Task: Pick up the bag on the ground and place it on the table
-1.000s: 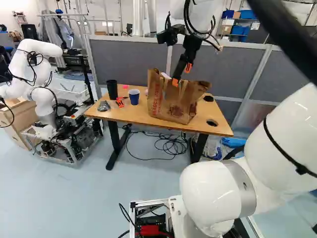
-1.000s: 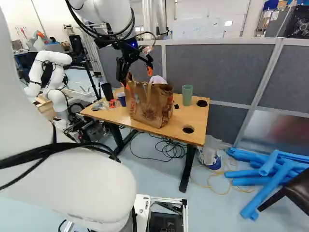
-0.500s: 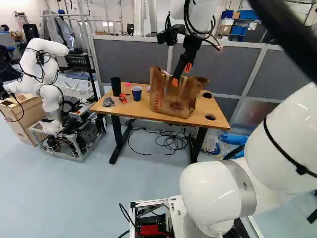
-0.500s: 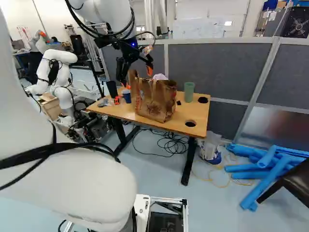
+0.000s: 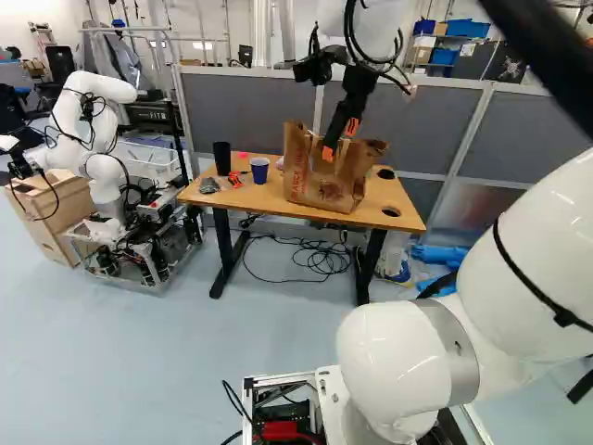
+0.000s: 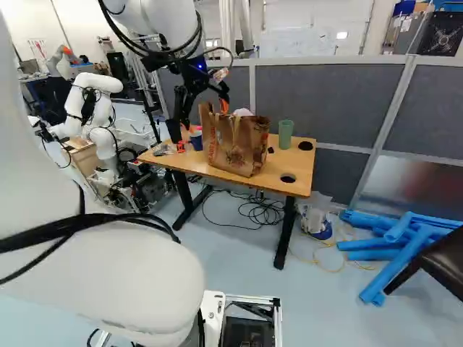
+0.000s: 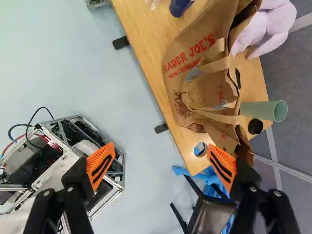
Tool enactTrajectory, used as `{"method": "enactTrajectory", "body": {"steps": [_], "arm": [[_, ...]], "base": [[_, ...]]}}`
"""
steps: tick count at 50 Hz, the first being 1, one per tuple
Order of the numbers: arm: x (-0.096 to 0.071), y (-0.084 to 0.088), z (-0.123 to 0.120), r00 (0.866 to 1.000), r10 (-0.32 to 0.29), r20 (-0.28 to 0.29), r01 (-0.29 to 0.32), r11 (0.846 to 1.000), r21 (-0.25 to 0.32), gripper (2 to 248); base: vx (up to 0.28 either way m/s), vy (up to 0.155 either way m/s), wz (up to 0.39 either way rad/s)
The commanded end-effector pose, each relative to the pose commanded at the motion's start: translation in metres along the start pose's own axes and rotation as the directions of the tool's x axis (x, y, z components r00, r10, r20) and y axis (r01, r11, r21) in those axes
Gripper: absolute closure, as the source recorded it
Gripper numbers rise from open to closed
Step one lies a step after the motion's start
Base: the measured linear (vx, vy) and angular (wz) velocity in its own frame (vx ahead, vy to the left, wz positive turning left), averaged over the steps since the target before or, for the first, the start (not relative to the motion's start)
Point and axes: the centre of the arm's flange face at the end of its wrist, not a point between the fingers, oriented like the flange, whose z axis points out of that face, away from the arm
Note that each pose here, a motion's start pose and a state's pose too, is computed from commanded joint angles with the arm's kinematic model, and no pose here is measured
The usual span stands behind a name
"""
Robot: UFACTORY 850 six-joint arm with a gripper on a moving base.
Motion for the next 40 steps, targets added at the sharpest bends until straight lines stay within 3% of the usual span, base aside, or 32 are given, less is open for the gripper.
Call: {"method": "enactTrajectory", "body": {"steps": [40], "arm": [[-0.003, -0.005, 0.025, 0.998, 0.055, -0.038, -0.056, 0.998, -0.041, 3]], "base": [[0.000, 0.000, 0.000]]}}
